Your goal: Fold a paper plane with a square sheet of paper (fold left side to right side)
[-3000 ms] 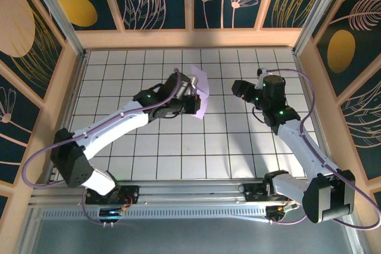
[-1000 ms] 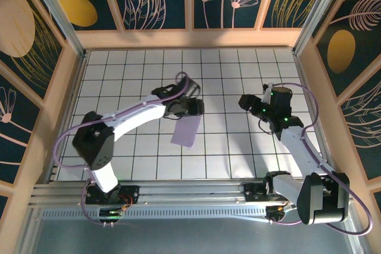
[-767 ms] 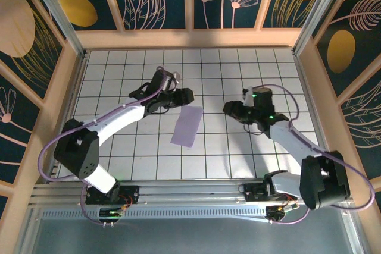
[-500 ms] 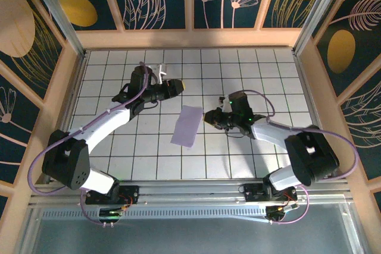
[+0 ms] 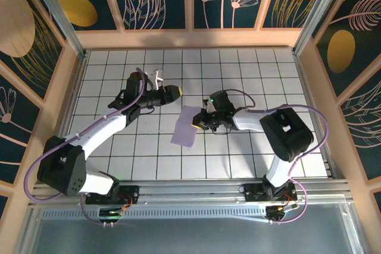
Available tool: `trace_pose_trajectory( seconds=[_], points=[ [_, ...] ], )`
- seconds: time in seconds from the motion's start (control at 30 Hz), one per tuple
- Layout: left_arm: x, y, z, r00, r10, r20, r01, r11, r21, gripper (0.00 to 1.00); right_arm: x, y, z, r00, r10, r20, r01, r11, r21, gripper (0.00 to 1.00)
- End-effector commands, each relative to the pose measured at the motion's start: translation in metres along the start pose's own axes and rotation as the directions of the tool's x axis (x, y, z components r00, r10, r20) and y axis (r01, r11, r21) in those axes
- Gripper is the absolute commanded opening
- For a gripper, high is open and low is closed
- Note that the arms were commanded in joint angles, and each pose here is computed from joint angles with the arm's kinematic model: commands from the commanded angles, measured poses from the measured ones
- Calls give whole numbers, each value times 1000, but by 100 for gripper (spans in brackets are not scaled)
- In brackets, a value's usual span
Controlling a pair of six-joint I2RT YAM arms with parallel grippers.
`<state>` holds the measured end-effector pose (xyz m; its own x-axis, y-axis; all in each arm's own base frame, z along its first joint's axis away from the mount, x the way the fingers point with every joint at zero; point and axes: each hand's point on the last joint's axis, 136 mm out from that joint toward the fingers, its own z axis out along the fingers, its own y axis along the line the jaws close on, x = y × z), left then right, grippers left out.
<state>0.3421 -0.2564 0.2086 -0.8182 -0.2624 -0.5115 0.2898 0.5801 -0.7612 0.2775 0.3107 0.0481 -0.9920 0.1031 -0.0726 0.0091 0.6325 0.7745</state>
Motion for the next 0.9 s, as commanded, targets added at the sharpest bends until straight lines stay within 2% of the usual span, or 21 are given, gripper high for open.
trace_pose_trajectory(
  seconds=[0.0,0.4,0.67,0.87],
  points=[
    [-6,-11,-6,1000,4,27,-6,999,50,48,4,-14,6,999,-22,-32,24,996,81,5],
    [10,7,-3,1000,-30,8,30,999,35,49,12,-45,6,995,-51,-84,68,975,213,4],
    [46,31,-1,990,-138,-27,139,988,62,48,8,-62,3,990,-95,-103,122,948,293,3],
    [69,51,3,979,-195,-65,198,979,44,47,-1,-73,-7,972,-186,-141,224,914,338,1]
  ],
)
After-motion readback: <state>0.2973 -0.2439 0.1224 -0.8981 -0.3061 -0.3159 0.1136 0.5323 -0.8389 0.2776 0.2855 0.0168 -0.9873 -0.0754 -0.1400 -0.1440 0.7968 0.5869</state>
